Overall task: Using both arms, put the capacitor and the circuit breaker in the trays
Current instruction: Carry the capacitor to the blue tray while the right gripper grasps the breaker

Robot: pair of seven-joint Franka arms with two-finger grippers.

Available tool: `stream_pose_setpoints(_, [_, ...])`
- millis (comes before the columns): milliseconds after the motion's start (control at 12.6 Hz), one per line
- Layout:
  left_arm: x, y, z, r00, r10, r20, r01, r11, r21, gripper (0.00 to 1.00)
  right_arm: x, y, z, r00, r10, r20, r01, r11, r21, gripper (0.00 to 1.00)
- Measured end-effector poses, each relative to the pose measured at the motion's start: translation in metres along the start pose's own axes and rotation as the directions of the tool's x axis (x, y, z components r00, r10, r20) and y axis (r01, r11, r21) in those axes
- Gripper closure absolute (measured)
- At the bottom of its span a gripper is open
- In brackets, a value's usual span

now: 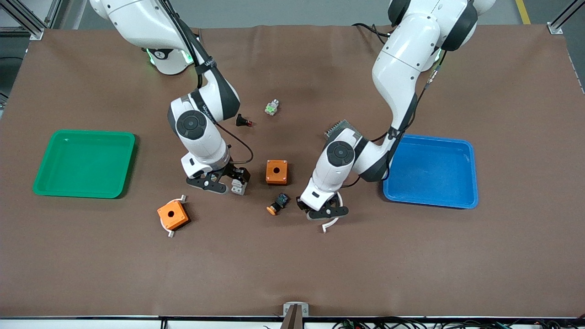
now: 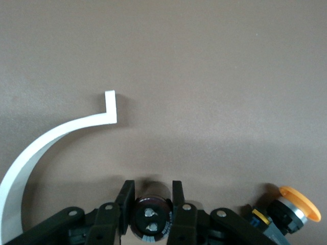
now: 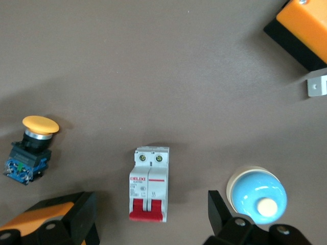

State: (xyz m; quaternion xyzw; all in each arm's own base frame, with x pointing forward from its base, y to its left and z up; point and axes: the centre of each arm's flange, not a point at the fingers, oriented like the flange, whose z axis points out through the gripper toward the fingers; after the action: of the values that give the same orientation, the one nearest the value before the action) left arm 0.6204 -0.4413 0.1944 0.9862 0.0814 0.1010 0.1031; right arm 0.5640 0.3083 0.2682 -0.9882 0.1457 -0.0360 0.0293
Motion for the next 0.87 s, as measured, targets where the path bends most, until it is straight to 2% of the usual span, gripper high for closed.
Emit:
stream_pose_setpoints(158, [0.014,-0.003,-0.011,1.0,-0.015,-0.01,0.015,1.0,0.0,0.66,-0.001,-0.002,0.012,1.0,0.02,-0.01,-0.02,1.0,0.006,0.06])
stream_pose_setpoints(395, [0.049,-0.024,-0.053,0.998,-0.06,0.015,0.059,0.997,0.051,0.66,-0.008,-0.009,0.032,1.0,0.012,-0.005,-0.012,1.0,-0.003,0.09])
stream_pose_setpoints(712, [0.094,-0.084,-0.125,0.99,-0.097,0.103,0.079,0.984,0.16,0.66,-0.016,-0.019,0.05,0.999,-0.035,-0.007,0.035,0.999,-0.033,0.21])
stream_pose_setpoints(791, [0.102,-0.103,-0.141,0.989,-0.085,0.123,0.062,0.982,0.177,0.66,-0.018,-0.021,0.054,0.998,-0.055,-0.013,0.055,0.997,-0.047,0.29])
stream_pose_setpoints(870, [0.109,-0.127,-0.154,0.987,-0.076,0.144,0.048,0.98,0.191,0.66,-0.018,-0.021,0.056,0.998,-0.065,-0.015,0.064,0.996,-0.055,0.41])
